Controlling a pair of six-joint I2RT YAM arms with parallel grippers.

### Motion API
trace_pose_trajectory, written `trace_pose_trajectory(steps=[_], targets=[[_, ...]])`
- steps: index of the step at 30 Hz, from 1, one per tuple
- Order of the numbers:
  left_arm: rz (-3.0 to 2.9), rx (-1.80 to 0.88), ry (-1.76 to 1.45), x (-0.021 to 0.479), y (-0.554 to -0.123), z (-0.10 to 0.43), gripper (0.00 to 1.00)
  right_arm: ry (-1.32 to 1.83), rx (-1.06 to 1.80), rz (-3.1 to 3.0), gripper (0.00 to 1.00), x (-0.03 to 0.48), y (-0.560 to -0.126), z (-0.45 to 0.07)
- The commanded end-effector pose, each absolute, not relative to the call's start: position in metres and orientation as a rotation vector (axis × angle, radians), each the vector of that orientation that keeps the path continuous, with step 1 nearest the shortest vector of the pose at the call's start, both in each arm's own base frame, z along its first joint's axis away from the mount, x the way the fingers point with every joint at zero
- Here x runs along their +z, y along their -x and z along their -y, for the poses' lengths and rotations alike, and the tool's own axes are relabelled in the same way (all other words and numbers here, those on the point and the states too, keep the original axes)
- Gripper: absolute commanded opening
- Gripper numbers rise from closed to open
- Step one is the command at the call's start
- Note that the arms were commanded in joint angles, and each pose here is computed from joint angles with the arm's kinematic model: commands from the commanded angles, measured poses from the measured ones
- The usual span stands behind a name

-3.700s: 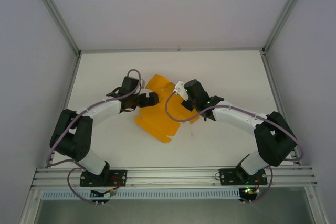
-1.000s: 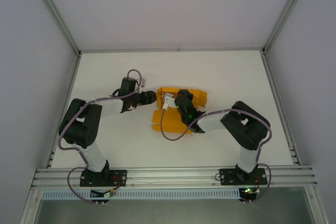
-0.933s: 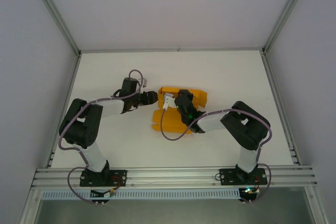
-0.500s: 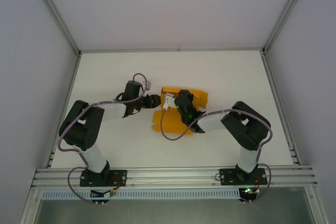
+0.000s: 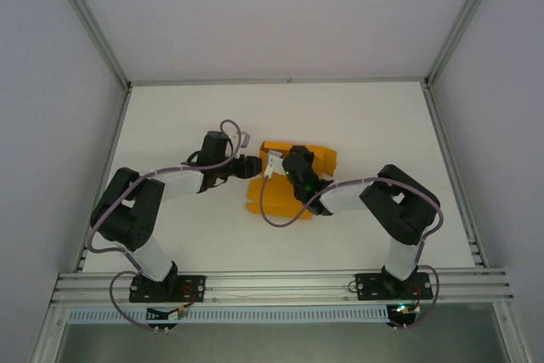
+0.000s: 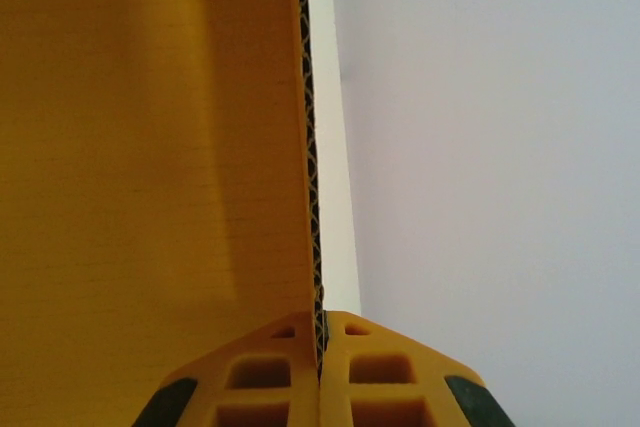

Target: Assemble paper box

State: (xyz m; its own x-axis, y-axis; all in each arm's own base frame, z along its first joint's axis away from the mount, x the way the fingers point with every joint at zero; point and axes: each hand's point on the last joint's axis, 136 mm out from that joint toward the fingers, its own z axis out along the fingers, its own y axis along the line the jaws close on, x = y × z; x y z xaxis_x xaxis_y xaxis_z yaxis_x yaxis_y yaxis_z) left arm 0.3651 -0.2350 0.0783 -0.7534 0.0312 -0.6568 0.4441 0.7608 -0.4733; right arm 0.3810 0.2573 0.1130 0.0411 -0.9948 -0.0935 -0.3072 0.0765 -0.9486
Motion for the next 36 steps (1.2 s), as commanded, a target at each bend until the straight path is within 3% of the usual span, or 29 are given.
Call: trace_pose_trajectory(steps=[1, 16, 24, 28, 31, 36], targets=[[-2.275, -0.833, -0.446, 0.081, -0.37, 0.25, 0.52, 1.341, -0.902, -1.441, 0.0, 0.126, -0.381, -0.263], [-2.217, -0.59, -0.462, 0.065, -0.389, 0.261, 0.37, 1.403, -0.834, -1.505, 0.0, 0.11, -0.37, -0.26], [-2.176, -0.551, -0.484, 0.068, -0.389, 0.264, 0.22, 1.422, -0.815, -1.533, 0.0, 0.106, -0.367, -0.258], [-2.163, -0.495, -0.496, 0.068, -0.388, 0.262, 0.23, 1.416, -0.797, -1.549, 0.0, 0.108, -0.365, -0.258], [-2.167, -0.465, -0.512, 0.066, -0.388, 0.259, 0.41, 1.424, -0.787, -1.553, 0.0, 0.108, -0.364, -0.258], [-2.143, -0.41, -0.515, 0.073, -0.39, 0.252, 0.46, 1.437, -0.772, -1.561, 0.0, 0.106, -0.361, -0.257]])
